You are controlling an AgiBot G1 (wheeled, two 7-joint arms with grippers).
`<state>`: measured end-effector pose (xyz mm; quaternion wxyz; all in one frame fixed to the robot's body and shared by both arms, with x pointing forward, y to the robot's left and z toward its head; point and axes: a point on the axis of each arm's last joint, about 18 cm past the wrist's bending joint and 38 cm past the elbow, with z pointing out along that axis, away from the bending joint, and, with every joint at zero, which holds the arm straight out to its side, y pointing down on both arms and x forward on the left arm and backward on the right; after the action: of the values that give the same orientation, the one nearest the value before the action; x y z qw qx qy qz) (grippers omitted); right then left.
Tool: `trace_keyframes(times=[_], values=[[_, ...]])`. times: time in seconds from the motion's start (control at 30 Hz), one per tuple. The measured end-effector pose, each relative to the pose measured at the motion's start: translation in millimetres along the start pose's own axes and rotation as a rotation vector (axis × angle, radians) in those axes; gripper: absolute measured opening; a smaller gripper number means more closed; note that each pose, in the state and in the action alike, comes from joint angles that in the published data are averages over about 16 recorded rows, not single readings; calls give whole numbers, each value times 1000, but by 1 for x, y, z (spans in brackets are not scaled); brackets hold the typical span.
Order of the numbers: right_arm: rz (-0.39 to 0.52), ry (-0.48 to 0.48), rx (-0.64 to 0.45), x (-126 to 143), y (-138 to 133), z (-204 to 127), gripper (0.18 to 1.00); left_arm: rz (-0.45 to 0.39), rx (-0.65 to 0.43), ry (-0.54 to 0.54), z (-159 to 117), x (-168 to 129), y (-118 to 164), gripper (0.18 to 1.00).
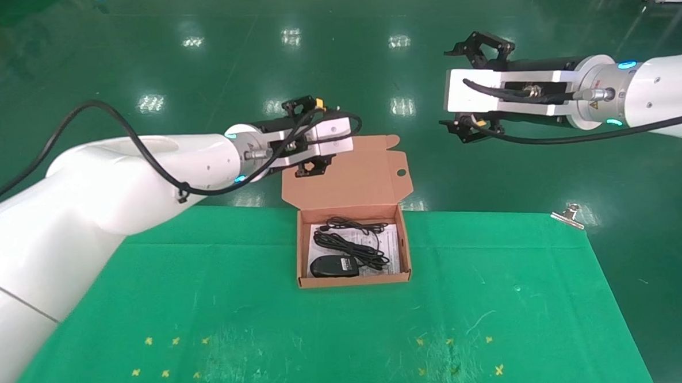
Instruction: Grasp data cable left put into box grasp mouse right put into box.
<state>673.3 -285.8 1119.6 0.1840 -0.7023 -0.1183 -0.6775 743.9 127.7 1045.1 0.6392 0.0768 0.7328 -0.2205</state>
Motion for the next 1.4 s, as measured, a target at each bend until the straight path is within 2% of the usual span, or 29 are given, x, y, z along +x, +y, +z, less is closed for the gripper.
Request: trace_keyframes(times=[0.2, 0.4, 0.6, 1.03, 1.23, 1.4], values=[[79, -42, 40, -14, -1, -4, 1001, -106, 10, 51, -9, 13, 18, 830], [206, -105, 109, -39, -3, -12, 1001, -253, 48, 132, -26, 35, 38, 917], [332, -167, 186, -62, -8, -24, 1001, -391, 103, 207, -49, 53, 53, 968], [566, -290, 360, -99, -21, -60, 1001, -623, 271, 336, -111, 75, 70, 1001], [656, -342, 445, -111, -28, -81, 1001, -695, 367, 382, -145, 78, 72, 1001], [690, -363, 481, -115, -31, -90, 1001, -717, 410, 399, -161, 79, 73, 1001]])
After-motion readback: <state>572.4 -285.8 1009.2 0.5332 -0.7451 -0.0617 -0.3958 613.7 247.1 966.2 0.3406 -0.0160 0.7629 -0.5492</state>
